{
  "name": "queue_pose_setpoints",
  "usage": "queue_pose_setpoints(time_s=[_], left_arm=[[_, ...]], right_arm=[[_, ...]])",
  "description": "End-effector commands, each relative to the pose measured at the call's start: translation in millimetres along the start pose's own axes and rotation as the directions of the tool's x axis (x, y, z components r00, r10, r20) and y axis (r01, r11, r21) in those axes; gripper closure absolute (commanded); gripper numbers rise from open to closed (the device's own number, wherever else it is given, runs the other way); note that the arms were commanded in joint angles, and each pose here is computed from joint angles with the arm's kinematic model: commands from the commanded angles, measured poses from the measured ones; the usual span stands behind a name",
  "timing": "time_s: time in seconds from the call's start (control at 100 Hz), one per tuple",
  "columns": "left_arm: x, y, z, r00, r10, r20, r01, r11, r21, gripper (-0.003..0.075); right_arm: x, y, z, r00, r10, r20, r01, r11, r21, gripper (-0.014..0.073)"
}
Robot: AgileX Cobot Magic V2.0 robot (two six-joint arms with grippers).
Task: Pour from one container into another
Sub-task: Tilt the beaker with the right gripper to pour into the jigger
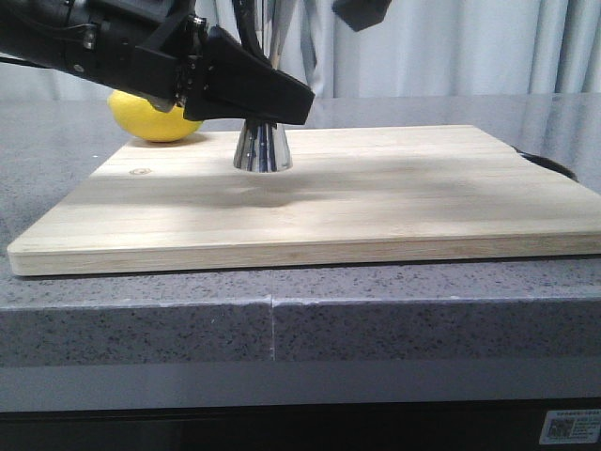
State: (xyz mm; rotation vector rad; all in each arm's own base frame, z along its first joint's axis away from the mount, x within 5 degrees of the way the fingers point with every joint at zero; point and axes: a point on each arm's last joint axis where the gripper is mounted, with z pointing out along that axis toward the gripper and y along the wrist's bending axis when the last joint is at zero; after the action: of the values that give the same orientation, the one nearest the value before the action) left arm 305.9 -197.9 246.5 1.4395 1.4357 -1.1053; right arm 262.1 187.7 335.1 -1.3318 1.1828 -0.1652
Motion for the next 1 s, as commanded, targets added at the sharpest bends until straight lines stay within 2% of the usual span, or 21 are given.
queue_pose_setpoints(time_s=[0.0,0.99], left_arm=[[-34.1,-13.9,-6.5,0.991,0.042,0.13,-0.049,0.997,0.057,0.0703],[-34.9,-15.6,-3.9,0.991,0.043,0.13,-0.052,0.996,0.065,0.0702]], right_arm=[[-19.1,-18.9,-12.5,0.996,-0.023,0.091,0.017,0.998,0.065,0.041],[-19.0,-17.5,-12.4,0.991,-0.102,0.086,0.098,0.994,0.056,0.041]])
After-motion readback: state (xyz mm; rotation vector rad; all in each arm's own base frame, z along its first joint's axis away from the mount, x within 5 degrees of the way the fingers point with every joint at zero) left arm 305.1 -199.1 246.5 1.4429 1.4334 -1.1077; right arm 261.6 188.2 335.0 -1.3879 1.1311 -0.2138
